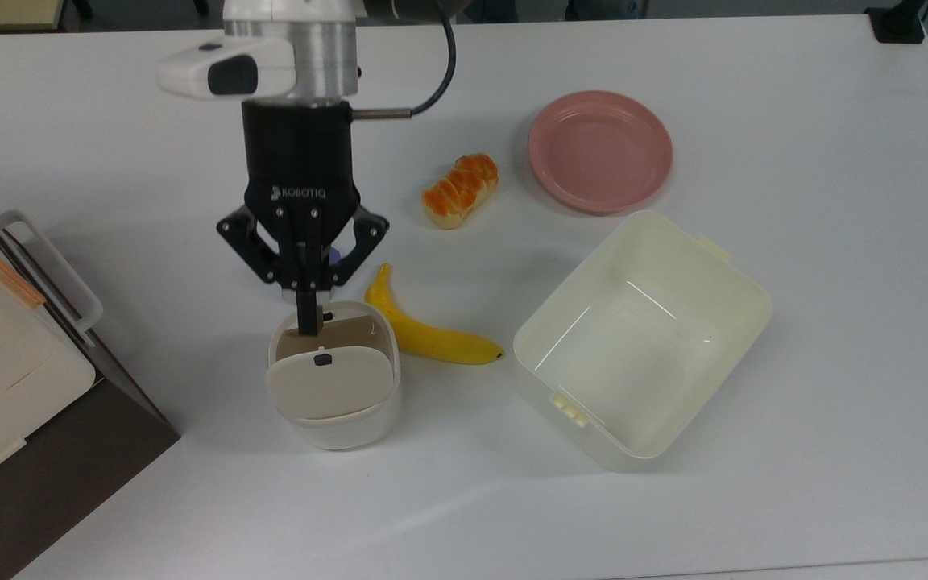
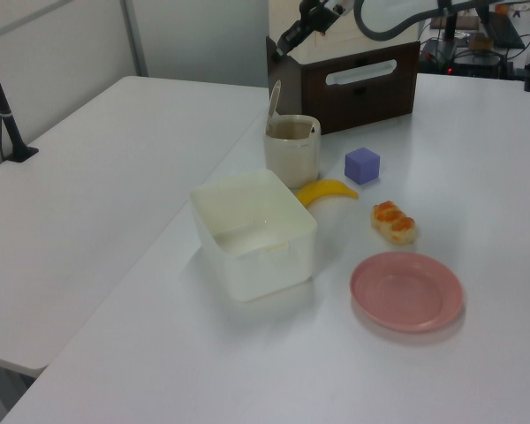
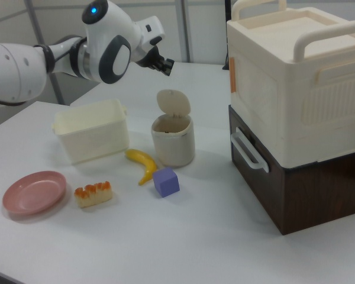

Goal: Close the trash can
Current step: 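Lower the gripper onto the raised lid of the trash can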

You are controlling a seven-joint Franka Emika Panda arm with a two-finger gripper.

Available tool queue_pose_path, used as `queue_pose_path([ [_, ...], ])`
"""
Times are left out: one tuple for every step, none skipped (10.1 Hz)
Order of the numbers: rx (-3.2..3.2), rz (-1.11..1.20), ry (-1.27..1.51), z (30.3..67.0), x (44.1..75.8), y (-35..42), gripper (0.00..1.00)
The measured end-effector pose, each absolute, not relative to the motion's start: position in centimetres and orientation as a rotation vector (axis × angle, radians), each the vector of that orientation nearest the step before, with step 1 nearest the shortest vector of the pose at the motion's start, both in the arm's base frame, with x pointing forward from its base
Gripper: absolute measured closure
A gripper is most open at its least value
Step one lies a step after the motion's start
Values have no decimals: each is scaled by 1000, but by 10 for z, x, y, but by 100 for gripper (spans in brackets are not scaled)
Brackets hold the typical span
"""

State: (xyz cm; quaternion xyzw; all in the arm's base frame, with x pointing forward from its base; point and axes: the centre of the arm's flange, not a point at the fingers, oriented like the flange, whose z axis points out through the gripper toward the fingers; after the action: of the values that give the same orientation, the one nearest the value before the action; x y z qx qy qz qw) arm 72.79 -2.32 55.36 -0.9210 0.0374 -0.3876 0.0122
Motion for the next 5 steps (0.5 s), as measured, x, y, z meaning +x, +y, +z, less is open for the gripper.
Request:
queue_pose_path([
  [-2860, -1238, 116, 539, 739, -24, 99],
  [-2865, -1228, 117, 523, 746, -24, 99],
  [-2872, -1207, 110, 512, 749, -20, 99],
  [-2875, -1194, 99, 506, 751, -15, 99],
  [-2882, -1172, 90, 499, 751, -10, 99],
])
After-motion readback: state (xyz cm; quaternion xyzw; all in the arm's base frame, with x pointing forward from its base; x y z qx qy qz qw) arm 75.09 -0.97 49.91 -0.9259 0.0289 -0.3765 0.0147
